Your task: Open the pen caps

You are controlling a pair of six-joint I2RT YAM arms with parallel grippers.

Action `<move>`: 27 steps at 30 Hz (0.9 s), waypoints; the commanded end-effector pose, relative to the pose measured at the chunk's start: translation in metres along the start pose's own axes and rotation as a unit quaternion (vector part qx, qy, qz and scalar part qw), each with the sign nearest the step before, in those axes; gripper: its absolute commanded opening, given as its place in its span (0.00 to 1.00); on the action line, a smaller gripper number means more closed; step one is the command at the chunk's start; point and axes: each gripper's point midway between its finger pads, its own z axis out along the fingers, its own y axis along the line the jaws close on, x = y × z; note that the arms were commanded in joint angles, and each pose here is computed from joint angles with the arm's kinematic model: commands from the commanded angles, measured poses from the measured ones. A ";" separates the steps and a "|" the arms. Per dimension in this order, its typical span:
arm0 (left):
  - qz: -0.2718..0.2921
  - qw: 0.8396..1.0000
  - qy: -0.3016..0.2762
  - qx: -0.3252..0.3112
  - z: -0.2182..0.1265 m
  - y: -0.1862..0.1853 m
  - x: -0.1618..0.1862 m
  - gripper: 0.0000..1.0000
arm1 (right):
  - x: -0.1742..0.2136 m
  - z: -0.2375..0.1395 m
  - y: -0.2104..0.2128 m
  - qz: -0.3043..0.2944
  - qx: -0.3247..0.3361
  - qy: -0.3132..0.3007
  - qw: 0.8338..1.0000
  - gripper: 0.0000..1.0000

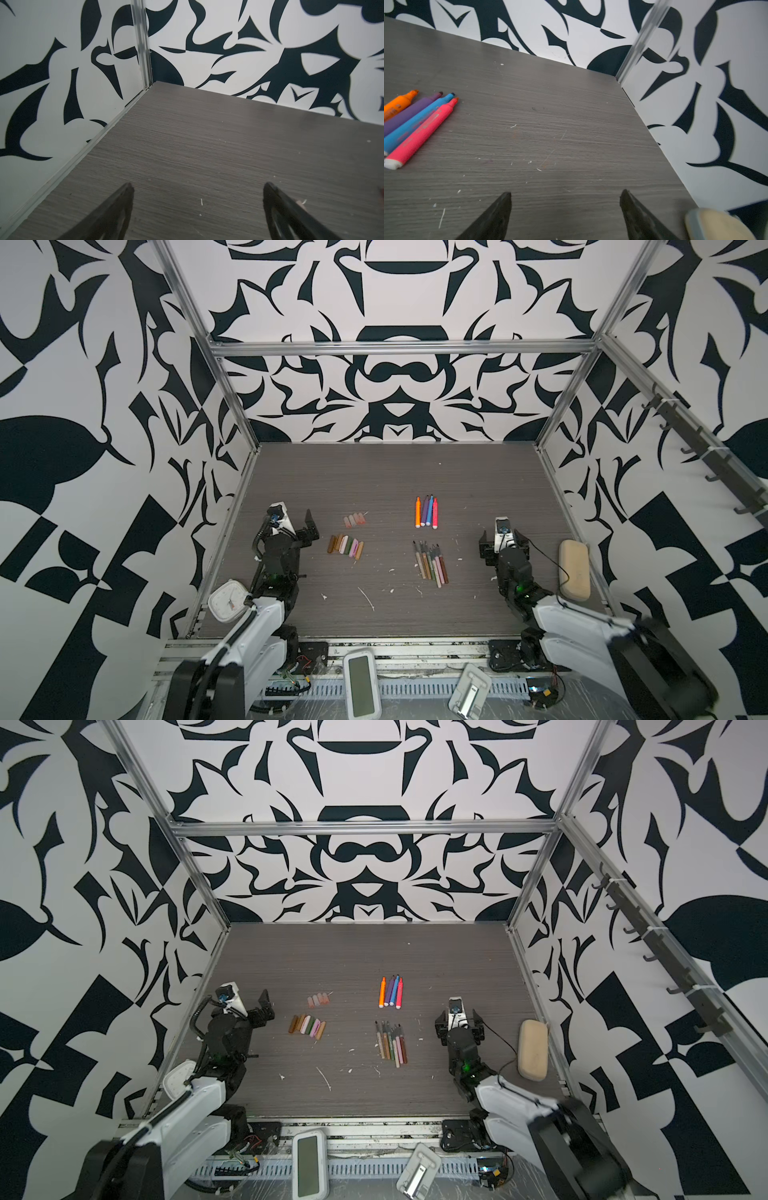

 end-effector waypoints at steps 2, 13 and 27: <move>0.064 0.997 -0.047 -0.022 0.008 0.007 -0.001 0.99 | -0.047 0.013 -0.001 0.007 0.029 -0.115 0.993 0.88; 0.058 0.998 0.037 0.000 0.059 0.008 0.048 1.00 | -0.022 0.054 -0.012 0.037 0.022 -0.054 0.998 0.79; -0.004 0.997 0.083 0.002 0.082 0.029 0.050 0.99 | -0.008 0.090 -0.032 0.102 0.004 0.043 0.994 1.00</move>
